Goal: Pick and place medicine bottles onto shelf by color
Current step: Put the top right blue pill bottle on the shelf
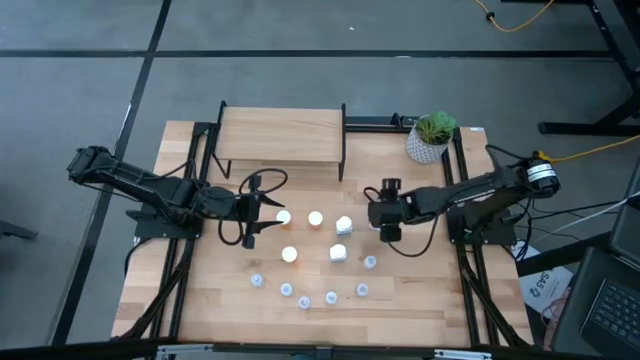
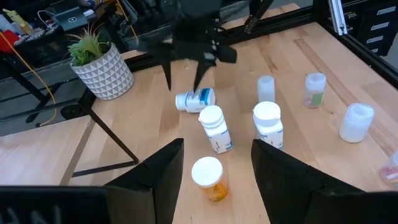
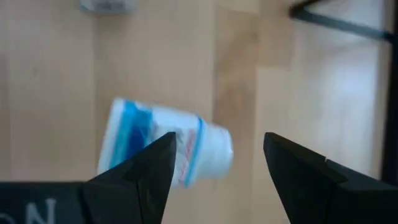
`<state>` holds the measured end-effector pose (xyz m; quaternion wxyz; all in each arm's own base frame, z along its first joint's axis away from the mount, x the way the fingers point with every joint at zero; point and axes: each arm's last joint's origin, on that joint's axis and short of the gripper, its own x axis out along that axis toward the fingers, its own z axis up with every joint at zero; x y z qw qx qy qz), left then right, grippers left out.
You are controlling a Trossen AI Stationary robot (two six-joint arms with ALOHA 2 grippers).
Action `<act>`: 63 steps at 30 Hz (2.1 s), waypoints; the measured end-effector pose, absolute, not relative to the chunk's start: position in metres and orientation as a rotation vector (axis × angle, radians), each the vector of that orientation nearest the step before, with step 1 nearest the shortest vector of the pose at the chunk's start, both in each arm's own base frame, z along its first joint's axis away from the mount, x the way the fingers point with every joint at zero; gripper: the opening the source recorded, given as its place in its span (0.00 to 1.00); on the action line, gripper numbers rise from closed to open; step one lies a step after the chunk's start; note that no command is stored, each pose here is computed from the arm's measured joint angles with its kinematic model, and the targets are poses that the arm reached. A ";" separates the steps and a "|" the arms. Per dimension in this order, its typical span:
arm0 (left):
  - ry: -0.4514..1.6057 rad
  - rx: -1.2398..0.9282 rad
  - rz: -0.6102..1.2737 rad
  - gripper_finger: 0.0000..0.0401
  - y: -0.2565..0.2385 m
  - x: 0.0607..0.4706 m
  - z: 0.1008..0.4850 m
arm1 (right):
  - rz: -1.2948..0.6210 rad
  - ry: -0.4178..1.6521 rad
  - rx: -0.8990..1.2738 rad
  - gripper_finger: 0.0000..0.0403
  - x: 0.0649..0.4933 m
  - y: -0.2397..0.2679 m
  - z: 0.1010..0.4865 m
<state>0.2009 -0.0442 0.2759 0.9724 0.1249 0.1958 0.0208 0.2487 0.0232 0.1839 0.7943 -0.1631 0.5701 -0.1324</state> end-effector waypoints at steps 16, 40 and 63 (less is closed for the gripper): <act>0.399 0.253 0.042 0.45 -0.044 0.201 0.276 | -0.303 1.043 0.195 0.61 0.265 0.039 0.189; 0.401 0.253 0.042 0.45 -0.044 0.201 0.275 | -0.584 1.303 0.263 0.61 0.240 0.033 0.170; 0.401 0.253 0.042 0.45 -0.044 0.201 0.275 | -0.647 1.219 0.476 0.61 0.245 0.040 0.171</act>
